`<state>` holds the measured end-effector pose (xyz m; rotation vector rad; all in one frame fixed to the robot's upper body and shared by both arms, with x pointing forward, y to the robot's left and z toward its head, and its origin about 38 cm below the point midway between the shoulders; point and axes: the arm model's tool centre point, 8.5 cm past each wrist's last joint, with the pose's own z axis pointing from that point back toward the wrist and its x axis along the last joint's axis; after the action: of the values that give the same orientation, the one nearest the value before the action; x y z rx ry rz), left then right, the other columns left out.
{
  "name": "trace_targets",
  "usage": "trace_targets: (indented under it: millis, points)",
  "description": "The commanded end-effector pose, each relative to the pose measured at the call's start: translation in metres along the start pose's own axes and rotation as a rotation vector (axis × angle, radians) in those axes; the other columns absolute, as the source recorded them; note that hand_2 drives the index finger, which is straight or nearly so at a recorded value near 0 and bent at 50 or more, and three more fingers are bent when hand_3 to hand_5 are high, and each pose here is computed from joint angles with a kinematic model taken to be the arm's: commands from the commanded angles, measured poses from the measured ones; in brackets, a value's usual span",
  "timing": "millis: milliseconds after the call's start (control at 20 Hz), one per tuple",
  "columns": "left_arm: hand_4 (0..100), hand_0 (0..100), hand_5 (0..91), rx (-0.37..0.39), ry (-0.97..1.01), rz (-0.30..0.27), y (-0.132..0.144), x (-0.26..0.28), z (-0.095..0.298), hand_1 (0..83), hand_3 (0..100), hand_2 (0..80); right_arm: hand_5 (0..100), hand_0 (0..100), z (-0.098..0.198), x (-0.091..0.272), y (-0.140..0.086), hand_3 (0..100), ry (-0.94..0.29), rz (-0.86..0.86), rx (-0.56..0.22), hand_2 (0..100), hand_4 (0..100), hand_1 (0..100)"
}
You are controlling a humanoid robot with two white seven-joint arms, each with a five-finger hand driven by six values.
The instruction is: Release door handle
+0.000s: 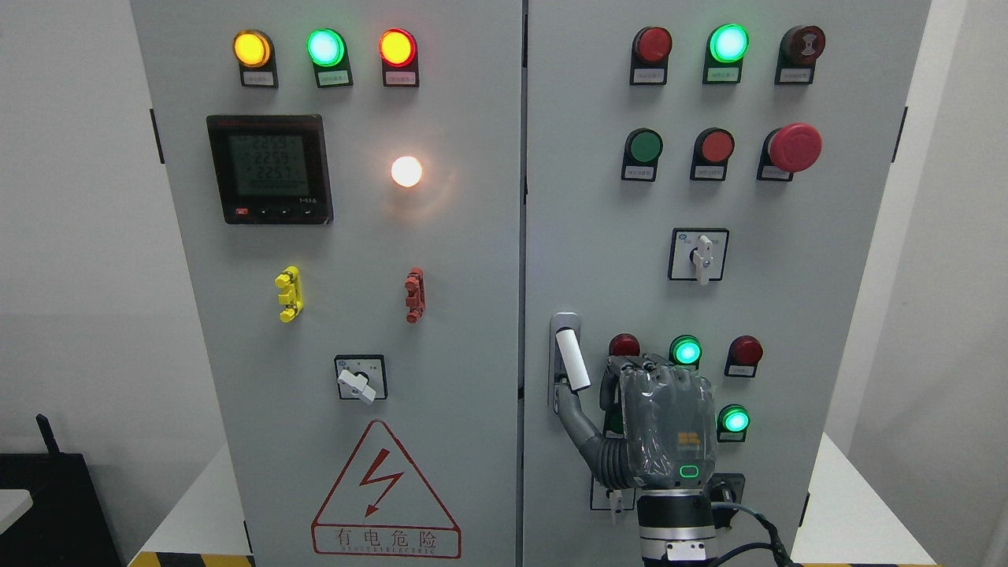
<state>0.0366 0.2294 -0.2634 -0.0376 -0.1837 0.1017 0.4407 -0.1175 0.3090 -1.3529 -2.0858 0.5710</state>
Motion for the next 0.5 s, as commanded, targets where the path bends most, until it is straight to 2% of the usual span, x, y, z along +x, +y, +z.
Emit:
trace_targets:
  millis: [0,451]
  points:
    - [0,12,0.0,-0.003,-0.001,-0.012,-0.0006,0.0010,-0.0001,38.9,0,0.0,98,40,-0.0014,-0.0073,-0.0030,100,0.017,0.008,-0.010,86,90,57]
    - [0,12,0.0,-0.003,0.000,-0.012,-0.0006,0.0008,-0.0001,38.9,0,0.0,98,41,-0.0012,-0.0090,-0.0042,100,0.017,0.011,-0.013,86,91,57]
